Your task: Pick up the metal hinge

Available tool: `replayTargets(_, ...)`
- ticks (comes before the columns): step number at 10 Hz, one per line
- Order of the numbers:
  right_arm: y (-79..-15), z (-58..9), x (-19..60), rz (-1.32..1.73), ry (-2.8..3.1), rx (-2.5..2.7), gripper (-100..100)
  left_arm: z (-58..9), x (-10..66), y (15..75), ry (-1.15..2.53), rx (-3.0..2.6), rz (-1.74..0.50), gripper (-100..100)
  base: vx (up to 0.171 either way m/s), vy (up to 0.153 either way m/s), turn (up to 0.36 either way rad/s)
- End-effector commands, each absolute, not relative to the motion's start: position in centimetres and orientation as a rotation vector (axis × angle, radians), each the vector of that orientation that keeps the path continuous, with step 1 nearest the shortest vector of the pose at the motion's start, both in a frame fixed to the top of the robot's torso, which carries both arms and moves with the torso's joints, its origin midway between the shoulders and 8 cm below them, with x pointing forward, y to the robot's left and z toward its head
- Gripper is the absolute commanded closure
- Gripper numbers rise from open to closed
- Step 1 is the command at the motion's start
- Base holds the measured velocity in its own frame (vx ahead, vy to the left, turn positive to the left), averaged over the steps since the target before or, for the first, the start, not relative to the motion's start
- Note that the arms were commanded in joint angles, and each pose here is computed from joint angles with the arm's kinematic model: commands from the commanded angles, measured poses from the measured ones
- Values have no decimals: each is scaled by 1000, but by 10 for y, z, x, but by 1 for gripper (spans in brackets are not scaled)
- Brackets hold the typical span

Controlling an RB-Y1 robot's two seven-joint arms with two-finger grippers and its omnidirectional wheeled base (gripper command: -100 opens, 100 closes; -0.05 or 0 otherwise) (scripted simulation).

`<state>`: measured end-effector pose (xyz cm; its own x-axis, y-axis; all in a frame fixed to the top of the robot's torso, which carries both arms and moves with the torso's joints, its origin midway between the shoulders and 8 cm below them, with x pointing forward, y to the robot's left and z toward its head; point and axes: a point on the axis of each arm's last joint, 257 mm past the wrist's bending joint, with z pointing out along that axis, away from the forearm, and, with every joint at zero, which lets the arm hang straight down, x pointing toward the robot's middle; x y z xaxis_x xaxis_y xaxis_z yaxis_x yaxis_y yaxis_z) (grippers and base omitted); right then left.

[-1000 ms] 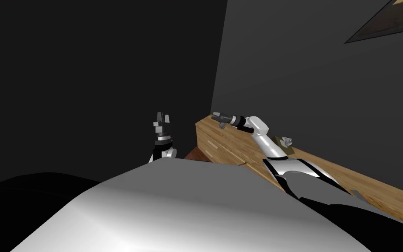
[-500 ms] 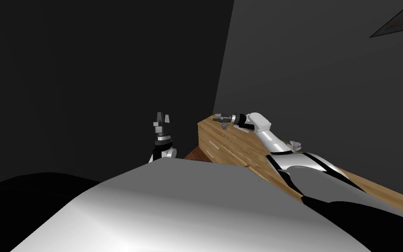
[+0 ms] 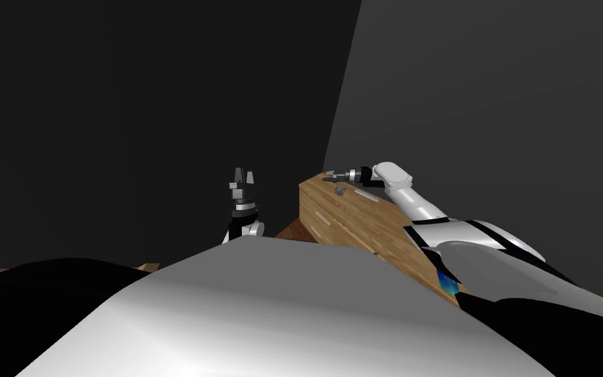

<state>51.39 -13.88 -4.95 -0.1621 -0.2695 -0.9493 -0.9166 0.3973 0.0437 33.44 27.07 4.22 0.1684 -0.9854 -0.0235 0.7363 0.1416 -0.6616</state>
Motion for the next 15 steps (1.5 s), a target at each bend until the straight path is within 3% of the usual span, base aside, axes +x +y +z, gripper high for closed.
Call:
replayTargets(1,-156,-65,525,763,1732,-1062,-100,42,334,271,523,-583,-1327,0,8,2,88)
replayTargets(15,-336,-135,565,308,2276,-956,-100,42,334,271,523,-583,-1327,0,17,11,81)
